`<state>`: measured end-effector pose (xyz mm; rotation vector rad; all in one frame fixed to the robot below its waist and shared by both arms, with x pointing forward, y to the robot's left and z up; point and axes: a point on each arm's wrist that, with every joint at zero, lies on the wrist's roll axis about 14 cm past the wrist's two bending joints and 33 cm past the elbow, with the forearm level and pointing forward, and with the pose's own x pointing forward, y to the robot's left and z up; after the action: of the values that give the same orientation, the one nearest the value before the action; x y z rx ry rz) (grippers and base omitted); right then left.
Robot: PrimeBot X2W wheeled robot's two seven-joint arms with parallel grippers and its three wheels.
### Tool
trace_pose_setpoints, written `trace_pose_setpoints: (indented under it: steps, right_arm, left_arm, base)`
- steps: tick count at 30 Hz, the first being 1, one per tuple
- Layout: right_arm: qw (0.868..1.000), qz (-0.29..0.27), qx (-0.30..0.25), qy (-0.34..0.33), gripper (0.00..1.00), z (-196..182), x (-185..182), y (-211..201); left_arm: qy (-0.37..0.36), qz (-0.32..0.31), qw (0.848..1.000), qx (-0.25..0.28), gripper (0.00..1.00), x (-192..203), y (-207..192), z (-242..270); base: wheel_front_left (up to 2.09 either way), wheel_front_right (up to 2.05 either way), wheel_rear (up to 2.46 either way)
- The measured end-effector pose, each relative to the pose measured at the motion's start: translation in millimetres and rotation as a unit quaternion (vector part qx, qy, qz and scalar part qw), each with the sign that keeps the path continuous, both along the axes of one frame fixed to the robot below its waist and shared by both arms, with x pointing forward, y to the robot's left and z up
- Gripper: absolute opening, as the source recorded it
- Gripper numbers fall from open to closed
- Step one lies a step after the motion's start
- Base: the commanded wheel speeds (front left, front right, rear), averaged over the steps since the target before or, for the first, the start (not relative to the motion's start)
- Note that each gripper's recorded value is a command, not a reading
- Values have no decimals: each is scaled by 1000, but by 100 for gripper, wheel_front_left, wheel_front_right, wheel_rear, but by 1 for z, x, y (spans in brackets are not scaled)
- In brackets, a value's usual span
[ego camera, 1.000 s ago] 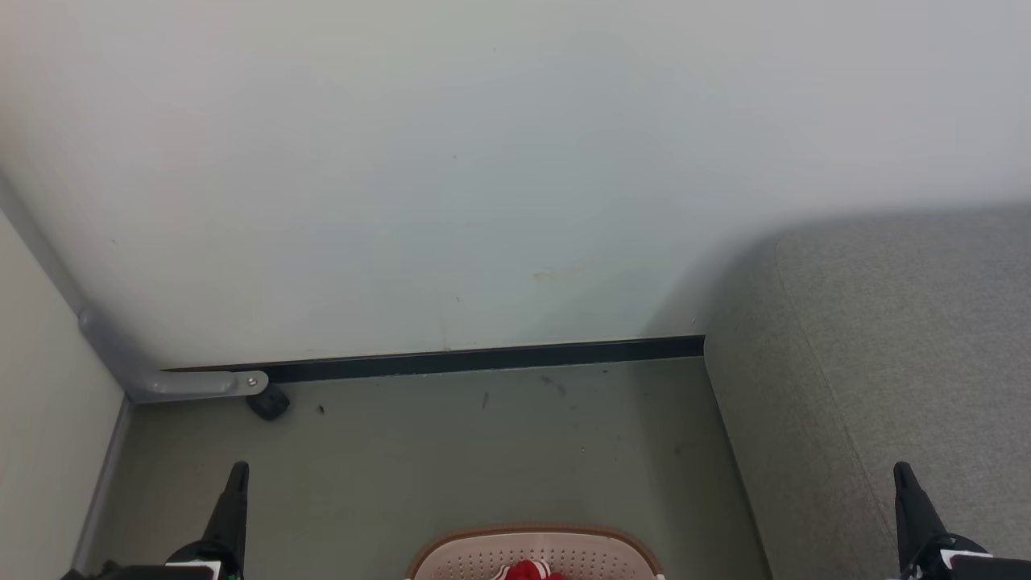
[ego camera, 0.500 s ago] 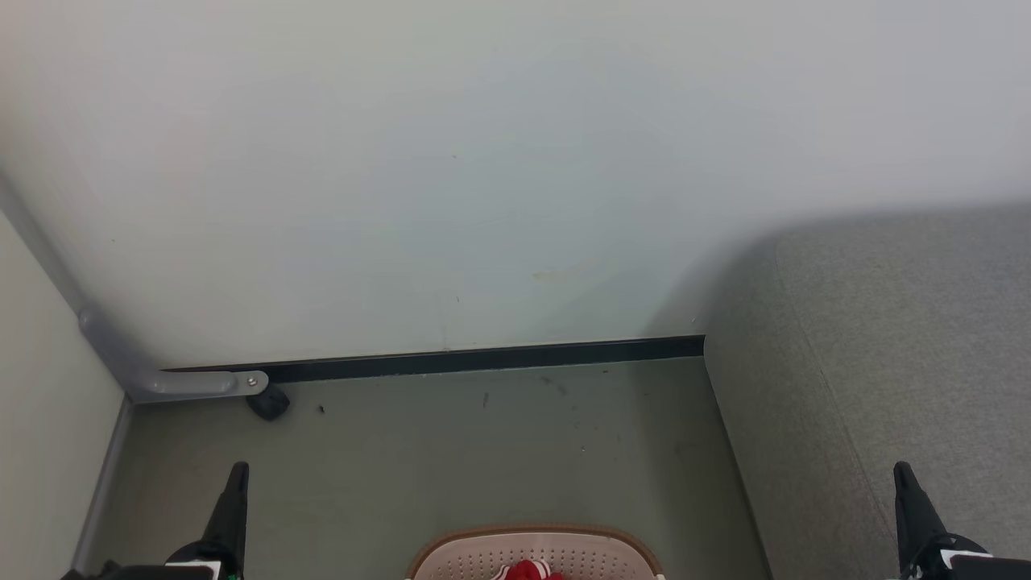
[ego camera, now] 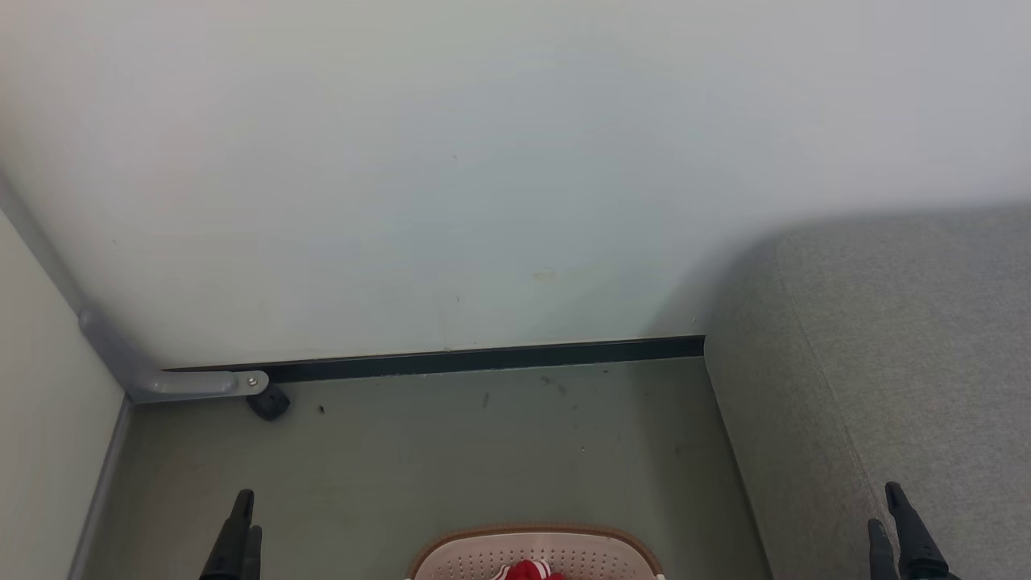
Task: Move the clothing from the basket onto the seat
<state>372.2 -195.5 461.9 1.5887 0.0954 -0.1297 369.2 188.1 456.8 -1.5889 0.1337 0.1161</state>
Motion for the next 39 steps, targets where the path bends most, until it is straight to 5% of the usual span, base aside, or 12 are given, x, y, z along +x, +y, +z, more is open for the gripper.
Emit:
trace_pose_setpoints:
  steps: [18, 33, 39]
  right_arm:
    - [1000, 2, -21, -20, 100, 13, 5, 10]
    - [988, 40, -144, -42, 100, 27, 12, 25]
    - [972, 61, -220, -51, 100, 33, 17, 31]
  left_arm:
    - [-19, 7, 999, 45, 100, 4, 5, 13]
    - [-35, -11, 982, 185, 100, 8, 9, 23]
    - [-41, -26, 968, 247, 100, 9, 8, 26]
  base:
    - [0, 0, 0]
    - [0, 0, 0]
    - [0, 0, 0]
